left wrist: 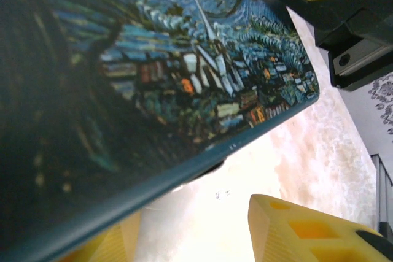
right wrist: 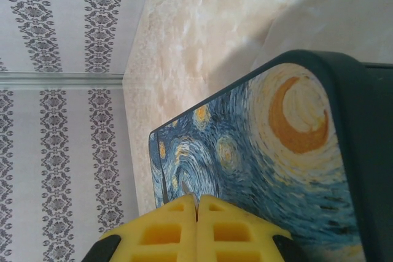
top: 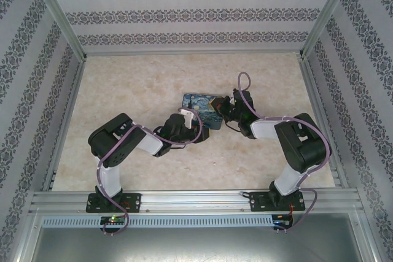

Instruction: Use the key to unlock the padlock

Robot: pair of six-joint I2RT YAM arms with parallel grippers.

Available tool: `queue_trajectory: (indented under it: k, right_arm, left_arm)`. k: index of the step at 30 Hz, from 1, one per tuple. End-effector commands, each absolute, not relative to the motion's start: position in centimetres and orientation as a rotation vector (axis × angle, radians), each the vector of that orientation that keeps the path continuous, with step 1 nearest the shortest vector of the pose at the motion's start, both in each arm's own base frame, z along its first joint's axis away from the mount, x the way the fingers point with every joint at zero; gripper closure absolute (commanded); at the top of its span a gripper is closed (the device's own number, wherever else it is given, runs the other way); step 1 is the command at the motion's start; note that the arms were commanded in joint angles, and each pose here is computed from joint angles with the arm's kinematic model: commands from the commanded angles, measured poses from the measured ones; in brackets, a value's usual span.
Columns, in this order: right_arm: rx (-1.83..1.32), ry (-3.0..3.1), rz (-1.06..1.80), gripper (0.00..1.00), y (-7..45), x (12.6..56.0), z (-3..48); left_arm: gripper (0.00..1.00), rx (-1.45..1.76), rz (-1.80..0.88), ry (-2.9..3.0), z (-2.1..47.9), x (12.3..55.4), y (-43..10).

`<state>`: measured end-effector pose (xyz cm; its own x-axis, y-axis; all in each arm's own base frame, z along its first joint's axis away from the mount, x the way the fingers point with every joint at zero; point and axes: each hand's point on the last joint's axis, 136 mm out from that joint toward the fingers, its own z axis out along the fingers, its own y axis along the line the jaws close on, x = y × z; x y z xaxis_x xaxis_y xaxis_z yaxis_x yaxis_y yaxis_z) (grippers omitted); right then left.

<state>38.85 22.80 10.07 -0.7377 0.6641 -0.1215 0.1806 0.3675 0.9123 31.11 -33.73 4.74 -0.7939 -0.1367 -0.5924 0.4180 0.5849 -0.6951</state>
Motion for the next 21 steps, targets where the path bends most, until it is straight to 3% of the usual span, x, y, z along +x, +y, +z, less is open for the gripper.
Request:
queue_trajectory:
  k: [1, 11, 21]
  right_arm:
    - [0.750, 2.176, 1.334, 1.00, 22.9, 38.6, 8.9]
    - [0.736, 2.157, 1.357, 1.00, 22.8, 38.7, 10.0]
    - [0.759, 2.166, 1.346, 1.00, 22.6, 38.5, 9.1]
  left_arm:
    - [0.52, 0.172, -1.241, 2.157, 5.5, 31.8, -33.9]
    - [0.64, 0.143, -1.252, 2.139, 6.3, 32.1, -33.8]
    - [0.54, 0.084, -1.293, 2.128, 6.2, 33.1, -33.9]
